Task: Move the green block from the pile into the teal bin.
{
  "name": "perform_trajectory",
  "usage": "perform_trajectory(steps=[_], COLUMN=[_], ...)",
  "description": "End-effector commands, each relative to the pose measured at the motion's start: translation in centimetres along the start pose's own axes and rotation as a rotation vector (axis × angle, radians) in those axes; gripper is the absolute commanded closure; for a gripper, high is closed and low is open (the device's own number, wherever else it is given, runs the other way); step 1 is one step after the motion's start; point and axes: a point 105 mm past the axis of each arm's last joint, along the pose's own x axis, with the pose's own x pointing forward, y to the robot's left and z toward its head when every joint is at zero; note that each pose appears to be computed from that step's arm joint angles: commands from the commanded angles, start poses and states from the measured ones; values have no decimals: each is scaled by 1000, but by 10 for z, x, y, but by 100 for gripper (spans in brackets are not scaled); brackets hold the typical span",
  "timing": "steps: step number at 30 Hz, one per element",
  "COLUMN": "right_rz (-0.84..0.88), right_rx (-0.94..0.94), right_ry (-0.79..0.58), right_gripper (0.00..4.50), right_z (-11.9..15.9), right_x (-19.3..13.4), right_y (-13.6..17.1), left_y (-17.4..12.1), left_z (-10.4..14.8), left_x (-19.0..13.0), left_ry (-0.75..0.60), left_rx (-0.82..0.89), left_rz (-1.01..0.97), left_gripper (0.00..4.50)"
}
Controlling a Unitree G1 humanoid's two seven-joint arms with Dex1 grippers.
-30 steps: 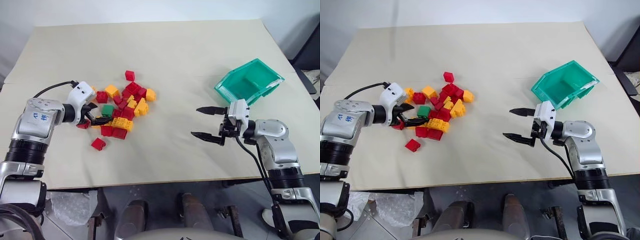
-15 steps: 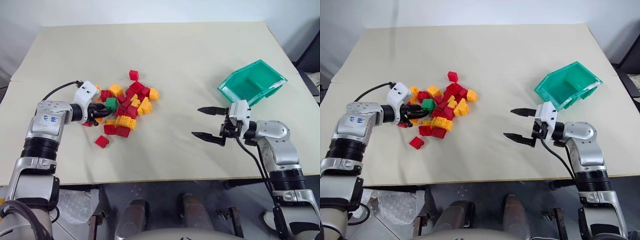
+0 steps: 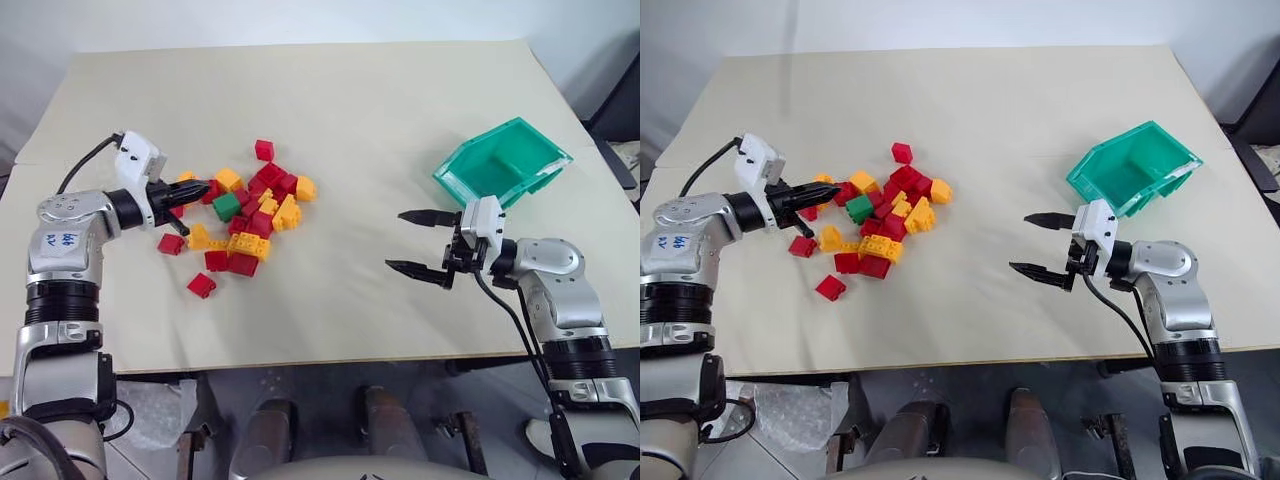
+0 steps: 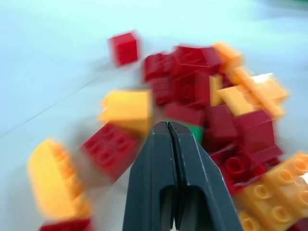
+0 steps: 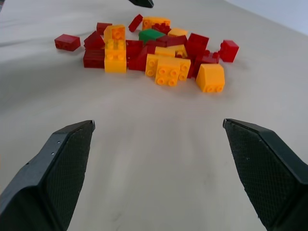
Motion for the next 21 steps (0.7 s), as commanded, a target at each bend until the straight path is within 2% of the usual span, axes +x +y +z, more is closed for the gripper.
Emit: perform_trajectory(steps=[1,9,12,21], right_rz=[-19,-20,-21,-30], right_rx=[-35,-34,-34,-35], right_ry=[-25,-19,-20,-18], right_gripper=[0,0,0,0], right_z=[12,11,11,10], right_x=[-7,-9,-8,-9], right_y=[-5,-6,-6,-6], left_y=[6,-1,-3,3], left_z=[4,-2,-14,-30], left_x=[-5,6,12,29], left_ry=[2,20,102,186], left_rx=[22,54,79,104], left_rz=[19,-20,-46,-23], left_gripper=[357,110,20,20])
